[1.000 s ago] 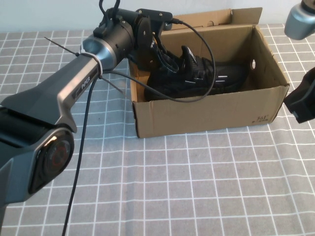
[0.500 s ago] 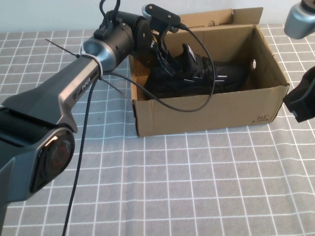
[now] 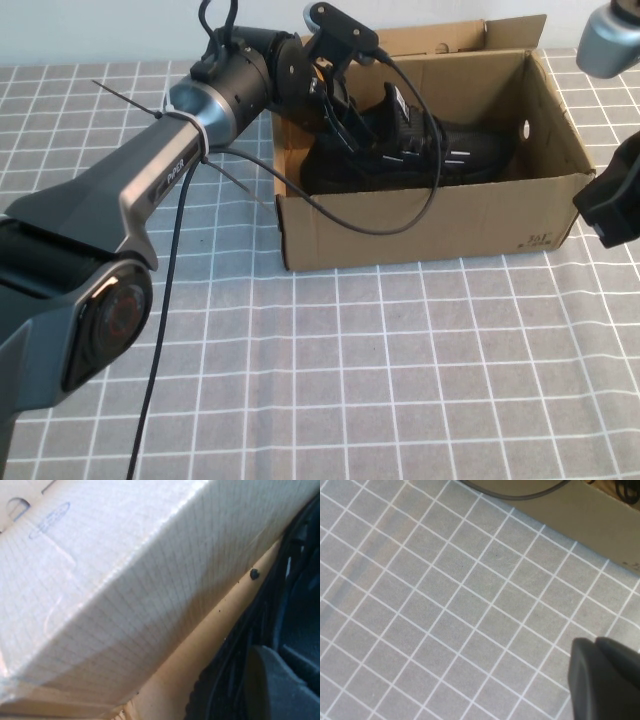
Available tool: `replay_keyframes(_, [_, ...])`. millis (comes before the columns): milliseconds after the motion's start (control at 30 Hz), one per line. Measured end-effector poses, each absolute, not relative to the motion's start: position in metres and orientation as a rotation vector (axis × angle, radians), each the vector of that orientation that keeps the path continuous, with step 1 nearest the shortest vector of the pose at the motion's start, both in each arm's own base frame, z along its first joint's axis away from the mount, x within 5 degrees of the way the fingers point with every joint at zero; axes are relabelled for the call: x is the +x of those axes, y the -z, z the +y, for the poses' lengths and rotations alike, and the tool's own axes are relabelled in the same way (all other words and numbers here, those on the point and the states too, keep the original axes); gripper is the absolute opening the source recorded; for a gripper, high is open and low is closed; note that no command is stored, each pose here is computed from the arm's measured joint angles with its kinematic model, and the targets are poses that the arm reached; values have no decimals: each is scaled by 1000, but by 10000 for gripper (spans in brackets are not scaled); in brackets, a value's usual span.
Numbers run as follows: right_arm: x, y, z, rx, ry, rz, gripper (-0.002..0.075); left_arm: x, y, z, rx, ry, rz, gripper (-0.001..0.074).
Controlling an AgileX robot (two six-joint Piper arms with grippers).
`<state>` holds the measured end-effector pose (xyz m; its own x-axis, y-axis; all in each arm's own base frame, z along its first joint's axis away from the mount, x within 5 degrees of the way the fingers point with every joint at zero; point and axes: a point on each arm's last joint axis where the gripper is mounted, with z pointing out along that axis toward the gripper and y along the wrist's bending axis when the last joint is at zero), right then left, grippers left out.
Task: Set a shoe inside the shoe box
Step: Adjust the shoe
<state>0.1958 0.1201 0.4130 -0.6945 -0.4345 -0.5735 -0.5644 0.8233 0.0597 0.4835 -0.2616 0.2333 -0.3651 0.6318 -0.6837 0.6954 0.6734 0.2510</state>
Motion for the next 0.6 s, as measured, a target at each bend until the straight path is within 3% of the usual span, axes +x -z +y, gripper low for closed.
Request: replay_keyframes(600, [196,-413,120,-738,-313,2448,-16,484,-235,-264,1019,123,2062,18])
